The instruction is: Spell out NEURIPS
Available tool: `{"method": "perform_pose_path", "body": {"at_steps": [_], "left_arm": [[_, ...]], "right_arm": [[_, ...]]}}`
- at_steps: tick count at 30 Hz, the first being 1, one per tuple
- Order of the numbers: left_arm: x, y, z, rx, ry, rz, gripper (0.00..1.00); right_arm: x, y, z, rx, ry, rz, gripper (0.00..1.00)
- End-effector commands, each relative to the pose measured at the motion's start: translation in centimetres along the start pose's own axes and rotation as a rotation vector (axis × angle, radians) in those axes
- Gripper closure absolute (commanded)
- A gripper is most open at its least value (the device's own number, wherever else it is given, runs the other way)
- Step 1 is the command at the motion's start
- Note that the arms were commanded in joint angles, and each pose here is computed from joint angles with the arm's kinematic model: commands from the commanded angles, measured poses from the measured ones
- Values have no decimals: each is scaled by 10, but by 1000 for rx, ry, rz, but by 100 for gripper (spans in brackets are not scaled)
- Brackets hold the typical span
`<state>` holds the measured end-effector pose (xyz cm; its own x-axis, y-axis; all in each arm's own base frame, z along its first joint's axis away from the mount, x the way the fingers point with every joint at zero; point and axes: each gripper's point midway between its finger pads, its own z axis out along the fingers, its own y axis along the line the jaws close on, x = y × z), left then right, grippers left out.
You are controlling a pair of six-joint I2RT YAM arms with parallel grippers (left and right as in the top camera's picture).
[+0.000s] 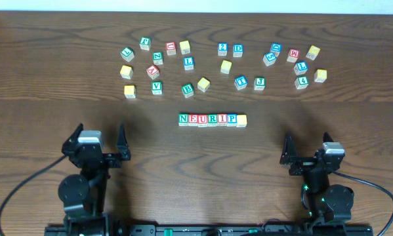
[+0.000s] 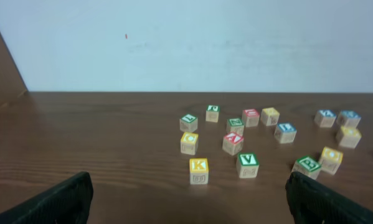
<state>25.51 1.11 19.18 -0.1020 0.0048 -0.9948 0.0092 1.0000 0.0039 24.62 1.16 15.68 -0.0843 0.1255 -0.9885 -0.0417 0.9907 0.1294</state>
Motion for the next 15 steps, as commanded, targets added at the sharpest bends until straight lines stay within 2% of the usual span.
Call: {"method": "perform_pose_path", "body": {"at_steps": [1, 7, 15], "left_arm": [[12, -2, -3, 9, -20, 79, 2], [32, 4, -4, -28, -32, 100, 2], [53, 11, -7, -71, 43, 90, 2]], "right_arm": [[0, -3, 0, 14, -5, 5, 1], [0, -3, 0, 14, -5, 5, 1], [0, -3, 0, 14, -5, 5, 1]]}}
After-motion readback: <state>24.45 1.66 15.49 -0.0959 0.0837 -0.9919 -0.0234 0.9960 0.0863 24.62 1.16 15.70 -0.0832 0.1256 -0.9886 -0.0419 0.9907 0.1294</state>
